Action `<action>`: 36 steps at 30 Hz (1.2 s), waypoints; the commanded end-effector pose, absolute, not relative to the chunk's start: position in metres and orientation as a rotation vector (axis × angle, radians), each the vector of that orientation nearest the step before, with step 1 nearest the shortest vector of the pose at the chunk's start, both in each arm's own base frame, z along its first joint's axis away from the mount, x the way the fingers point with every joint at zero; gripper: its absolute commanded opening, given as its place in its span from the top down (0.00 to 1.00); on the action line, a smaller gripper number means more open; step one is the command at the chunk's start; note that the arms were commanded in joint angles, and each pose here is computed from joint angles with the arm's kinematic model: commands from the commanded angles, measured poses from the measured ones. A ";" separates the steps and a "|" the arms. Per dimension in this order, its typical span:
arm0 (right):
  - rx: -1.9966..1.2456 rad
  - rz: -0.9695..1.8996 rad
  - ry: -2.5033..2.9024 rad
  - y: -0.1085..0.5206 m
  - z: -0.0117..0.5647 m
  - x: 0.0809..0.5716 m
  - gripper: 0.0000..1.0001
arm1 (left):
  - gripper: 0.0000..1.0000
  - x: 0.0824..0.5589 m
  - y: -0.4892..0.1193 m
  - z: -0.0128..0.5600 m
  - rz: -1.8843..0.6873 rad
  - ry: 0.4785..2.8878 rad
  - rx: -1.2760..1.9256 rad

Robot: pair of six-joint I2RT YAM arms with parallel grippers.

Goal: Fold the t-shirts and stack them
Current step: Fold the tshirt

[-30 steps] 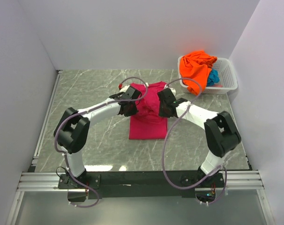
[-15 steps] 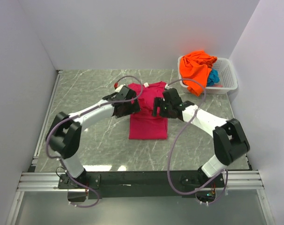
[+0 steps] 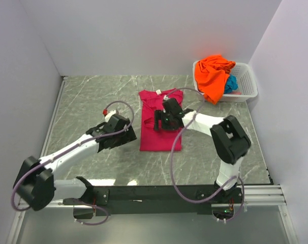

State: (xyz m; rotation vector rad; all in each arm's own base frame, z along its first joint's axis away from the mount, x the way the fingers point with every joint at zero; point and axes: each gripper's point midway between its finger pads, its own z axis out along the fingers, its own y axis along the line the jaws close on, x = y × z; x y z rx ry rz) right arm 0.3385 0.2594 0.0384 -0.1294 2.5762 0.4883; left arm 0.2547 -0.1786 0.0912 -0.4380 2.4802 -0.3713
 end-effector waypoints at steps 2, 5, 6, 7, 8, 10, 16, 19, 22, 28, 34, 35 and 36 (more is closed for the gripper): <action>-0.081 0.380 2.417 0.270 0.067 0.408 0.12 | 0.00 0.246 -0.161 0.100 -0.354 2.425 -0.518; -0.023 0.289 2.405 0.263 0.065 0.430 0.12 | 0.01 0.241 -0.155 0.102 -0.346 2.413 -0.540; 0.000 0.282 2.376 0.264 0.072 0.442 0.11 | 0.01 0.241 -0.155 0.104 -0.365 2.402 -0.542; 0.018 0.289 2.362 0.265 0.077 0.447 0.11 | 0.01 0.239 -0.160 0.105 -0.398 2.406 -0.534; 0.046 0.298 2.336 0.265 0.087 0.457 0.11 | 0.01 0.239 -0.163 0.106 -0.429 2.403 -0.528; 0.084 0.280 2.345 0.261 0.087 0.464 0.11 | 0.01 0.239 -0.170 0.108 -0.490 2.389 -0.515; 0.127 0.319 2.386 0.253 0.099 0.452 0.11 | 0.01 0.243 -0.186 0.105 -0.556 2.412 -0.469; 0.095 0.367 2.410 0.246 0.107 0.424 0.10 | 0.01 0.246 -0.201 0.103 -0.612 2.432 -0.418; 0.054 0.418 2.443 0.239 0.106 0.391 0.10 | 0.01 0.252 -0.218 0.103 -0.685 2.440 -0.367; 0.019 0.470 2.505 0.218 0.092 0.331 0.09 | 0.00 0.256 -0.250 0.092 -0.740 2.484 -0.273; 0.076 0.426 2.533 0.190 0.079 0.293 0.10 | 0.08 0.263 -0.269 0.075 -0.713 2.533 -0.240; 0.091 0.425 2.536 0.184 0.075 0.286 0.10 | 0.14 0.266 -0.272 0.076 -0.714 2.531 -0.234; 0.114 0.429 2.532 0.182 0.075 0.284 0.12 | 0.17 0.266 -0.271 0.067 -0.690 2.553 -0.235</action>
